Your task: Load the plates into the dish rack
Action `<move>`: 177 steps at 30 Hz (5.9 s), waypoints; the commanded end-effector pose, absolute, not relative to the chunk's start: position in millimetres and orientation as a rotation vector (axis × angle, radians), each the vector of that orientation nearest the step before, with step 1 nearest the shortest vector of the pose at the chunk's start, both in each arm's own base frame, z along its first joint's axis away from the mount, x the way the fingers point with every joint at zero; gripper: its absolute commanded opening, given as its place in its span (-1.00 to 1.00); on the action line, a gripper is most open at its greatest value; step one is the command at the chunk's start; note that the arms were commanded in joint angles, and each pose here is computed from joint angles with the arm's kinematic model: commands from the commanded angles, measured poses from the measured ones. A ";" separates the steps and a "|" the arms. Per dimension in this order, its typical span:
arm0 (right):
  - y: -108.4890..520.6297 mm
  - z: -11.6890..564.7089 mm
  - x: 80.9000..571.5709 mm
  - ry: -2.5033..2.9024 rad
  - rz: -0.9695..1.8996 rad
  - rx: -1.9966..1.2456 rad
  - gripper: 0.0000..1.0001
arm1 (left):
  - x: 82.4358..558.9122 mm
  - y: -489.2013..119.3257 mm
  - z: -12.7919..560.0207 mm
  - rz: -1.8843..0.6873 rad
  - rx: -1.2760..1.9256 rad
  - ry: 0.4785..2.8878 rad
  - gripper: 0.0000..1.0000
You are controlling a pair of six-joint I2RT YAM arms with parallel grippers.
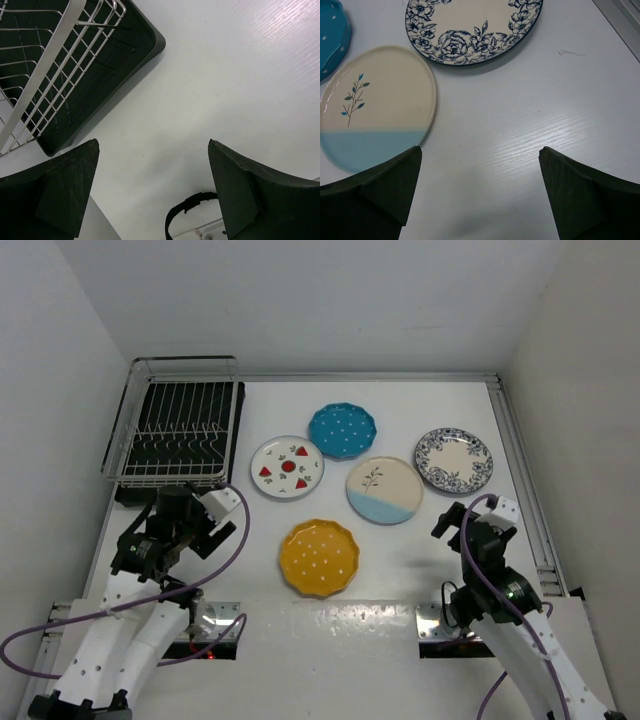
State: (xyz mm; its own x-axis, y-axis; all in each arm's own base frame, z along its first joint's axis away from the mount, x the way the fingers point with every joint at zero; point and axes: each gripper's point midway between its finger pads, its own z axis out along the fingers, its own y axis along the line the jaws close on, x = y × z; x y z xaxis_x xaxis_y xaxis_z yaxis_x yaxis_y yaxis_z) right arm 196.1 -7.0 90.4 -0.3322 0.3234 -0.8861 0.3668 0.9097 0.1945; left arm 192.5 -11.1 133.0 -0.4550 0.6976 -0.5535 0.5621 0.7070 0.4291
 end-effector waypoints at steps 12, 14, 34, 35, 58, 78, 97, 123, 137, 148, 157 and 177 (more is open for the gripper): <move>45.2 126.6 226.1 2.045 0.085 0.131 1.00 | 237.3 -74.9 336.2 0.035 1.023 1.743 0.89; 65.6 133.2 231.4 2.098 0.158 0.023 0.95 | 258.8 -101.2 346.4 -0.045 1.108 1.803 0.69; 65.3 104.4 245.7 2.406 0.140 0.277 1.00 | 351.5 -276.7 173.4 -0.675 1.075 2.204 0.67; 66.1 105.2 251.9 2.395 0.173 0.303 1.00 | 356.8 -267.2 169.5 -0.685 1.026 2.230 0.67; 39.4 36.4 292.7 2.512 0.209 0.602 -0.27 | 389.5 -353.2 72.9 -1.000 0.891 2.371 0.67; -86.6 2.3 346.7 2.012 0.324 1.527 0.50 | 406.1 -307.8 138.6 -0.906 0.837 2.259 0.67; -51.1 60.7 389.9 1.900 0.872 1.270 -1.00 | 409.5 -300.0 152.2 -0.866 0.860 2.216 0.67; 75.1 76.0 280.6 1.892 1.124 1.106 -1.00 | 379.9 -403.3 89.5 -1.350 0.999 2.234 0.86; 113.6 83.1 270.1 1.914 1.247 0.898 -1.00 | 351.1 -418.2 97.8 -1.562 1.022 2.195 -0.03; 121.9 101.5 262.8 1.824 1.301 0.694 -1.00 | 336.1 -409.8 87.6 -1.749 0.912 2.245 0.15; 148.4 113.8 261.5 1.827 1.458 0.589 -1.00 | 310.3 -424.5 133.4 -1.912 1.033 2.101 0.10; 91.2 111.4 289.2 2.089 0.753 0.521 0.52 | 468.2 -287.2 273.2 -0.854 0.682 2.003 -1.00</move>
